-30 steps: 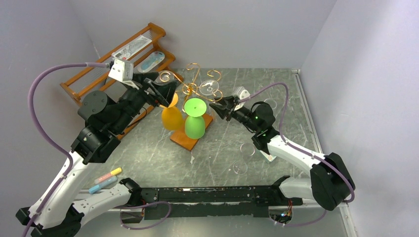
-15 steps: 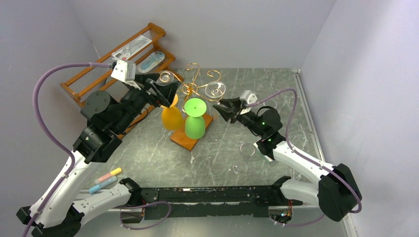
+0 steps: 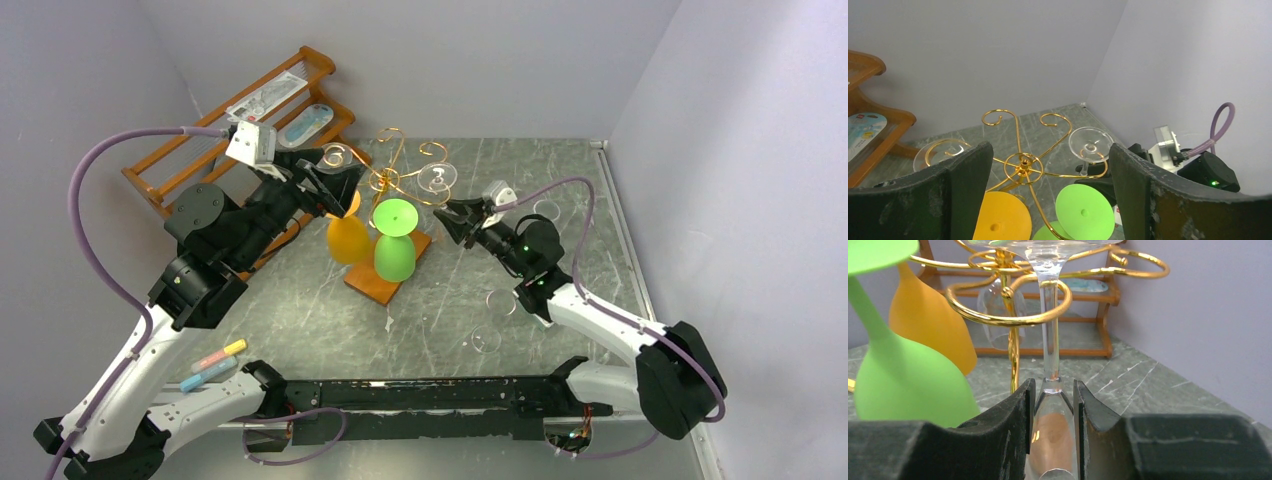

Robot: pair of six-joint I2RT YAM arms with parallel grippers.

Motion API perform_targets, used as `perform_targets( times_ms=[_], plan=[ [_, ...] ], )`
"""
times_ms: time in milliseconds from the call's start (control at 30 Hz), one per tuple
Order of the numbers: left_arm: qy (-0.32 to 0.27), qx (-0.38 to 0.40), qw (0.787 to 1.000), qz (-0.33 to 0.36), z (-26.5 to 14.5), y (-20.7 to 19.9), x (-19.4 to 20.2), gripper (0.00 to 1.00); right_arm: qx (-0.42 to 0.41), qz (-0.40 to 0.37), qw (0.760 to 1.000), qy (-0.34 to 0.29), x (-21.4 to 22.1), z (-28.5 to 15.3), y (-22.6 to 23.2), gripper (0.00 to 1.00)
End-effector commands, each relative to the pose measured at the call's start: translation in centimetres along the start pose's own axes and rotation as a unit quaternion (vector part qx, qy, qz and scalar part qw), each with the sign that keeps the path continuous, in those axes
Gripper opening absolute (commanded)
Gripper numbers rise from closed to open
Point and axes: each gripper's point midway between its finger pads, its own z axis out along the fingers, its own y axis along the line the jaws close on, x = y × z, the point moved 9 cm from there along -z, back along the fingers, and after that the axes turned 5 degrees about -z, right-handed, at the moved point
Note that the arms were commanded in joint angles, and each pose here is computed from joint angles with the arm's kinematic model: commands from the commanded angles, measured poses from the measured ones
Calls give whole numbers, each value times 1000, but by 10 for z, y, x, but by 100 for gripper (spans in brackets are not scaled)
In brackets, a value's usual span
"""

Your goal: Place the wine glass upside down on the wine glass rack

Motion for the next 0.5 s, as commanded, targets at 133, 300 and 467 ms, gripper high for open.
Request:
perform_targets(
  times_ms=[133, 300, 467],
  plan=[
    [6, -22, 1000, 0, 3, 4, 0, 89, 8, -6, 1000, 9, 7, 13, -6, 2],
    [5, -20, 1000, 0, 3, 3, 0, 89, 10, 4, 1000, 24, 15, 13, -5, 13],
    [7, -24, 1000, 1, 4, 4, 0, 88, 15, 18, 999, 29, 14, 13, -5, 36]
  ],
)
